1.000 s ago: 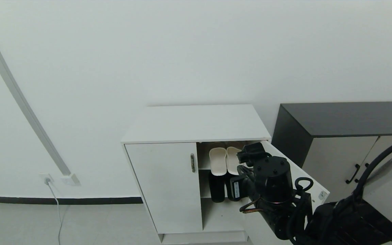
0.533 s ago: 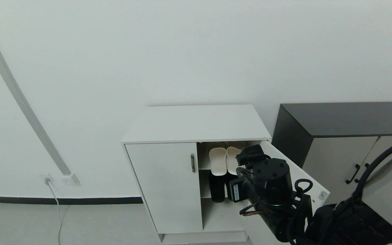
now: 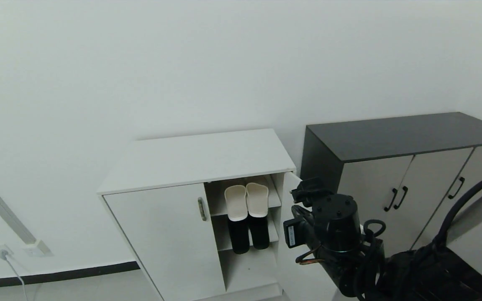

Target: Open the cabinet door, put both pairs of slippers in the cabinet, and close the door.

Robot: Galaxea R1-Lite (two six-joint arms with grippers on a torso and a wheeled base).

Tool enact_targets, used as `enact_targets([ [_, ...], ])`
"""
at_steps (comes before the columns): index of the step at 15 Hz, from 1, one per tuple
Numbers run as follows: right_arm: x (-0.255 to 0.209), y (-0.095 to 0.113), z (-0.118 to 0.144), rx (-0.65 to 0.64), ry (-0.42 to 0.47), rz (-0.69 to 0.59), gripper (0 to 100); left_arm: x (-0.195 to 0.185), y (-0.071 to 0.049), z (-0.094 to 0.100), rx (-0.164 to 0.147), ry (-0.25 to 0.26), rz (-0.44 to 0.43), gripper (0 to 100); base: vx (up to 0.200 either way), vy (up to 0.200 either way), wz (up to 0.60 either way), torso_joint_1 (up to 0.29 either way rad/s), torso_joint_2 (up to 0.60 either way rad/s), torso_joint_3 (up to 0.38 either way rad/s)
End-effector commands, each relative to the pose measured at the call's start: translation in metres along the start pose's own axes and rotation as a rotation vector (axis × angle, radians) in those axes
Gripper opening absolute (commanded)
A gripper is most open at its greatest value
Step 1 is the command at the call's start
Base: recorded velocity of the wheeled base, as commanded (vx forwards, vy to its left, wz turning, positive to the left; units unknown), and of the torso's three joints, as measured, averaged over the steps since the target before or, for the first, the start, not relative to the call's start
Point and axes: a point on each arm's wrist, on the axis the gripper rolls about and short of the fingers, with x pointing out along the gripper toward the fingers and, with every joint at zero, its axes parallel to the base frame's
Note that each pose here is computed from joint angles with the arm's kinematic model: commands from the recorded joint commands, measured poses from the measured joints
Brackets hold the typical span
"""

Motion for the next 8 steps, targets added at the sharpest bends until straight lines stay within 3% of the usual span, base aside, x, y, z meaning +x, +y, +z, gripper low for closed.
enact_targets([
  [1,0.0003,0.0002,-0.0001,0.001,-0.002,0.001,0,0.0001,0.0,0.0,0.0,0.001,0.001,0,0.0,0.0,0.0,0.0,0.0,0.0],
  [8,0.0,0.0,-0.0004,0.002,-0.003,0.001,0,0.0001,0.0,0.0,0.001,0.001,-0.001,0,0.0,0.0,0.0,0.0,0.0,0.0],
])
